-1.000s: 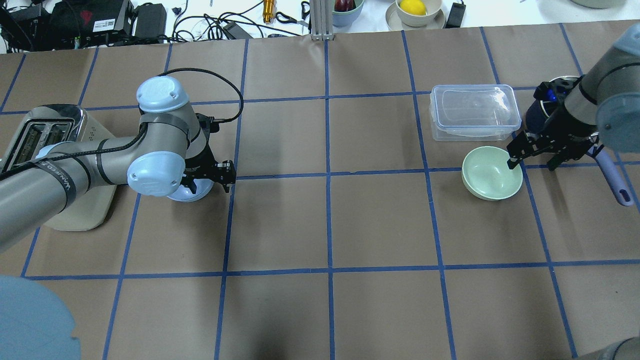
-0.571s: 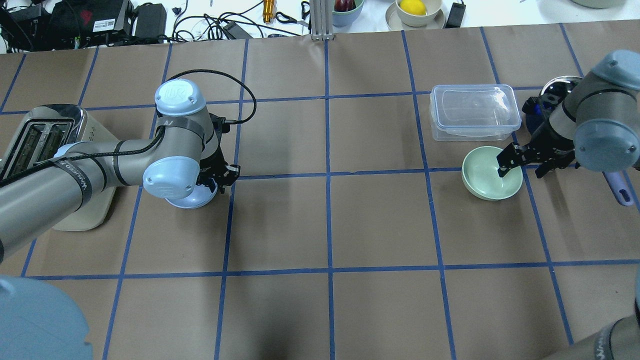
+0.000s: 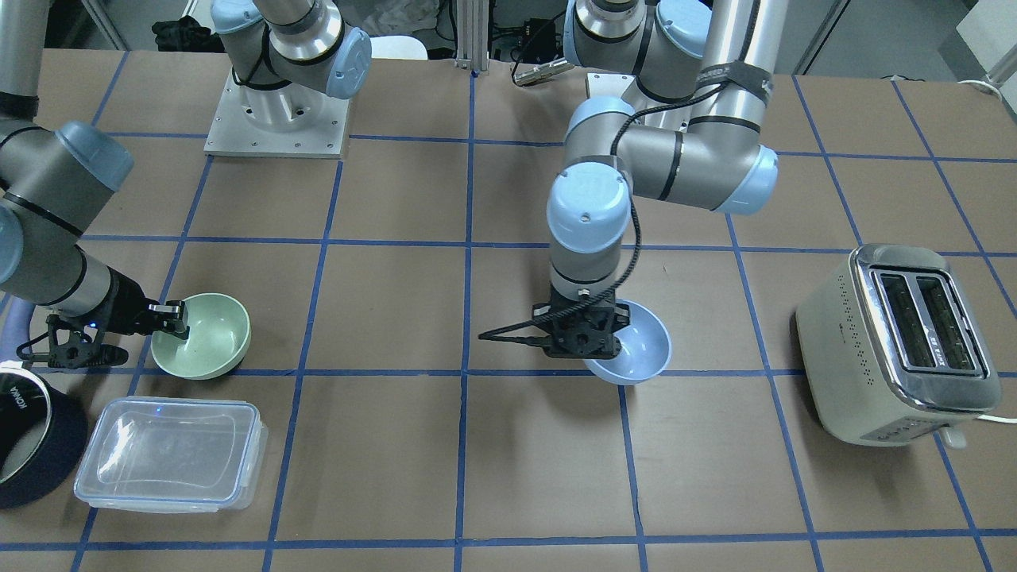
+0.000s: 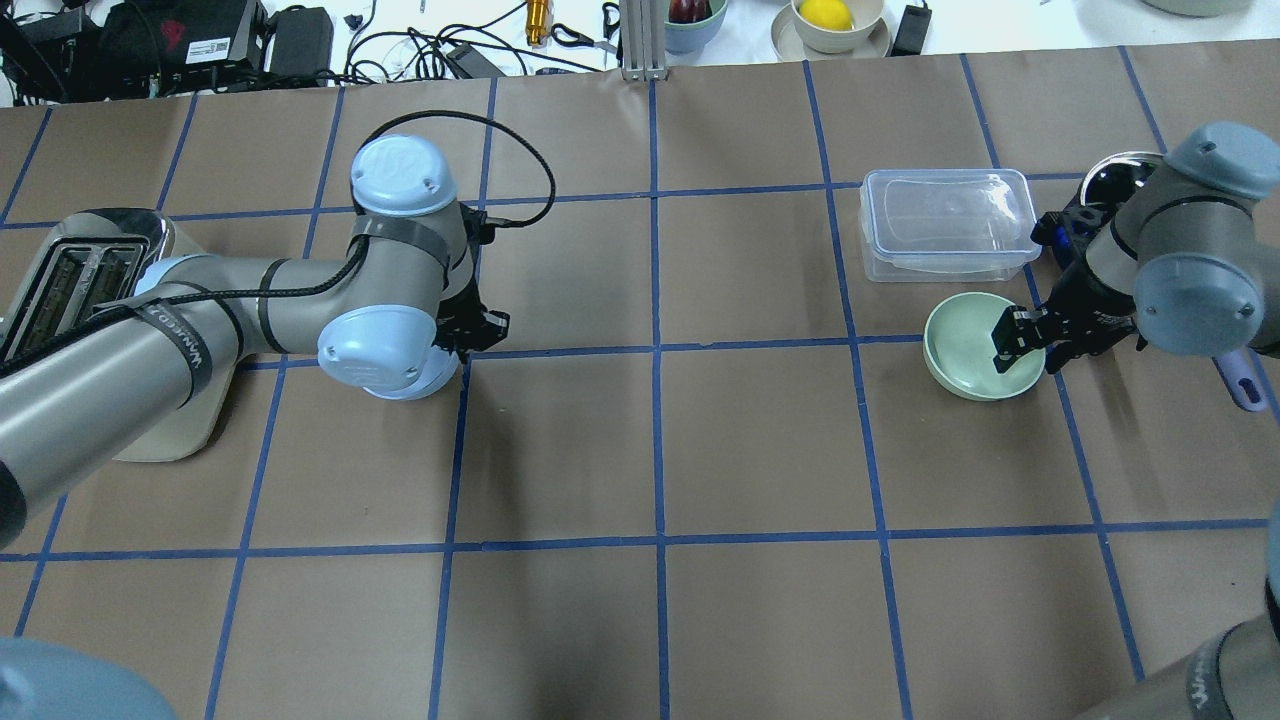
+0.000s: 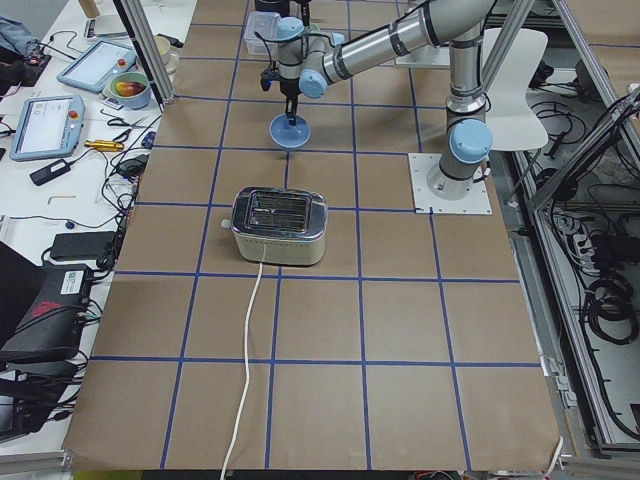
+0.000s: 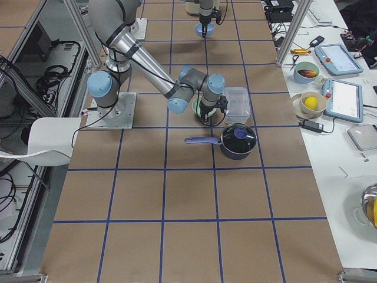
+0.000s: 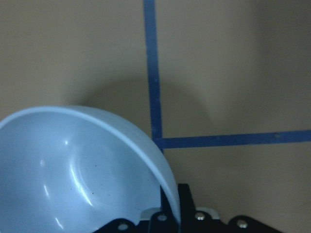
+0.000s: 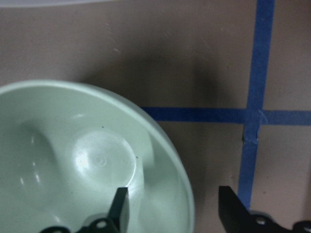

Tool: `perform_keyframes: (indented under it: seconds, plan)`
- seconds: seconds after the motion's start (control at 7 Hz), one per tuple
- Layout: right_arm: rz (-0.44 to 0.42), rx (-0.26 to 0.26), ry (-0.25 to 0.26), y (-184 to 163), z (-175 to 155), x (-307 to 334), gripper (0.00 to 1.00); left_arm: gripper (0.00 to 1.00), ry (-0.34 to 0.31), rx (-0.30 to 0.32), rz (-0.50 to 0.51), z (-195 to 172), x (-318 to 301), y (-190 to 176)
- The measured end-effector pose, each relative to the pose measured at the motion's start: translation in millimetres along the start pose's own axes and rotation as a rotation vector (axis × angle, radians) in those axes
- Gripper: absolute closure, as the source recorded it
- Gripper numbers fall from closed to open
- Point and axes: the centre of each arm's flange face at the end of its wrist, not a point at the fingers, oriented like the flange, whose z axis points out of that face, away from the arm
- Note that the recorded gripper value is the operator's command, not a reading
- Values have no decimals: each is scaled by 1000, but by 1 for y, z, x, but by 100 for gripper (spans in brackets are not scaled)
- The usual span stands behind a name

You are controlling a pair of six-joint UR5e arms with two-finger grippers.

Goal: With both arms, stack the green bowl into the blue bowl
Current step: 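Carry blue bowl to table center with left gripper while right lifts green bowl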

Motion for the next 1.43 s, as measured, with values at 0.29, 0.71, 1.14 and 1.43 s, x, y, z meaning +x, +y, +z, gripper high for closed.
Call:
perform_keyframes:
  seconds: [0.29,0.71,1.14,1.43]
  plan:
    - [-1,2,2,-5,-16,1,100,100,68,24,-83,-12,85,14]
    - [-5,-29,-14,-23,-72,7,100,100,111,40,-136,12,140,15]
    - [-5,-28,-23,-29,-90,8,100,0,117,49,-118,20,167,24]
    - [-29,-18,-28,-34,-96,-10,100,0,139,77,-112,-1,164,25]
